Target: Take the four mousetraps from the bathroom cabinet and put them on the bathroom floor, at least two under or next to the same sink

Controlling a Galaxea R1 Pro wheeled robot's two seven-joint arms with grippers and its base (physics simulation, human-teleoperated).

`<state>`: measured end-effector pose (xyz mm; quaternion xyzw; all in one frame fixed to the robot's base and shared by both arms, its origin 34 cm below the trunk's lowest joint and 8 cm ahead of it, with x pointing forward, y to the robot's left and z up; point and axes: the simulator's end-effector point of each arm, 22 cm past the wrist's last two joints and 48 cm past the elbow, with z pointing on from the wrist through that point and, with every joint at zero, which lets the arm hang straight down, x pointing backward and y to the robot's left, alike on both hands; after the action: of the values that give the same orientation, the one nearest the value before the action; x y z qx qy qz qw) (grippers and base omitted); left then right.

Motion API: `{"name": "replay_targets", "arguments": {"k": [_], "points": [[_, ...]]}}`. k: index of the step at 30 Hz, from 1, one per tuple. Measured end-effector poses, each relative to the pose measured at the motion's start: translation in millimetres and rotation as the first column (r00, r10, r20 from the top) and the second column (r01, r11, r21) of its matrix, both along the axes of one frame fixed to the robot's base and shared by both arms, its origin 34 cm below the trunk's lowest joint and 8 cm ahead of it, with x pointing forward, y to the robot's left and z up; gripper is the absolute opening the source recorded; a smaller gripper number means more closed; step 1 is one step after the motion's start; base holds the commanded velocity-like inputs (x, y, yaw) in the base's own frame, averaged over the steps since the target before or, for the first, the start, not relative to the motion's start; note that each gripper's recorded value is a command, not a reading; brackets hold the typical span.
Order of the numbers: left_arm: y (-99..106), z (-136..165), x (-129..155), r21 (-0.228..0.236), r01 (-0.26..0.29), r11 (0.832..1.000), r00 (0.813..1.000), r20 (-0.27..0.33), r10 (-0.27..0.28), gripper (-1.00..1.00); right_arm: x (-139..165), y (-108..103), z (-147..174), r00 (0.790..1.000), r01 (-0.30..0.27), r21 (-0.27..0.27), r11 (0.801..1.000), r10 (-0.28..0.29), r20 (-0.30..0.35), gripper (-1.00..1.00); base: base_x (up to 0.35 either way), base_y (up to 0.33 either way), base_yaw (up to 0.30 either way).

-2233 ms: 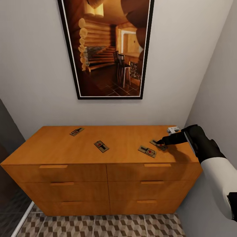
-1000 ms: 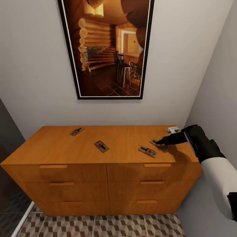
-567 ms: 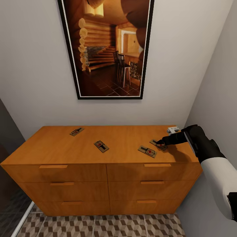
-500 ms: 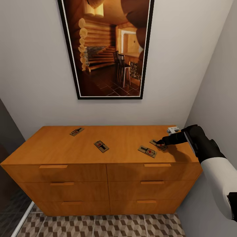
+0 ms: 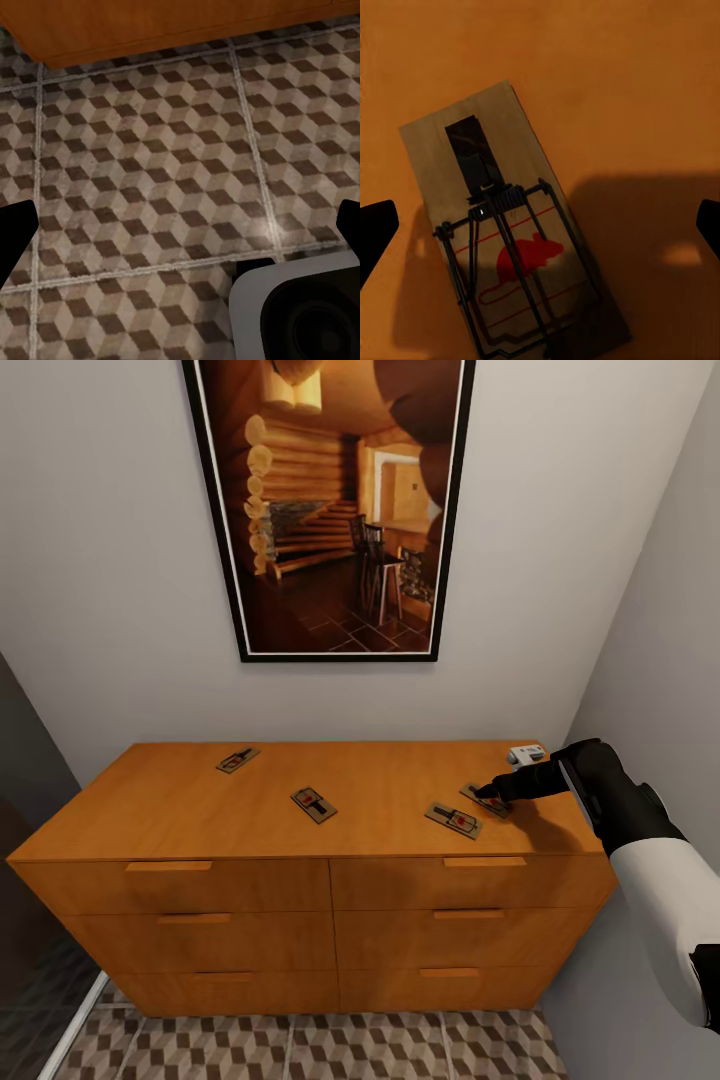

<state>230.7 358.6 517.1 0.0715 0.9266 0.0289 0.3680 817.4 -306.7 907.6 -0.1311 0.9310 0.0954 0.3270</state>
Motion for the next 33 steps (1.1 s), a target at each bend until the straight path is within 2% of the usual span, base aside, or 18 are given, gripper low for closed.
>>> {"name": "replay_targets", "arguments": {"k": [13, 33], "points": [[0.0, 0.1, 0.1, 0.000, 0.000, 1.000, 1.000, 0.000, 0.000, 1.00, 0.0, 0.0, 0.0, 1.000, 0.000, 0.000, 1.000, 0.000, 0.000, 1.00, 0.000, 0.111, 0.000], [0.0, 0.0, 0.1, 0.000, 0.000, 1.000, 1.000, 0.000, 0.000, 1.00, -0.4, -2.2, -0.8, 1.000, 0.004, 0.000, 1.000, -0.004, -0.002, 1.00, 0.000, 0.011, 0.000]]}}
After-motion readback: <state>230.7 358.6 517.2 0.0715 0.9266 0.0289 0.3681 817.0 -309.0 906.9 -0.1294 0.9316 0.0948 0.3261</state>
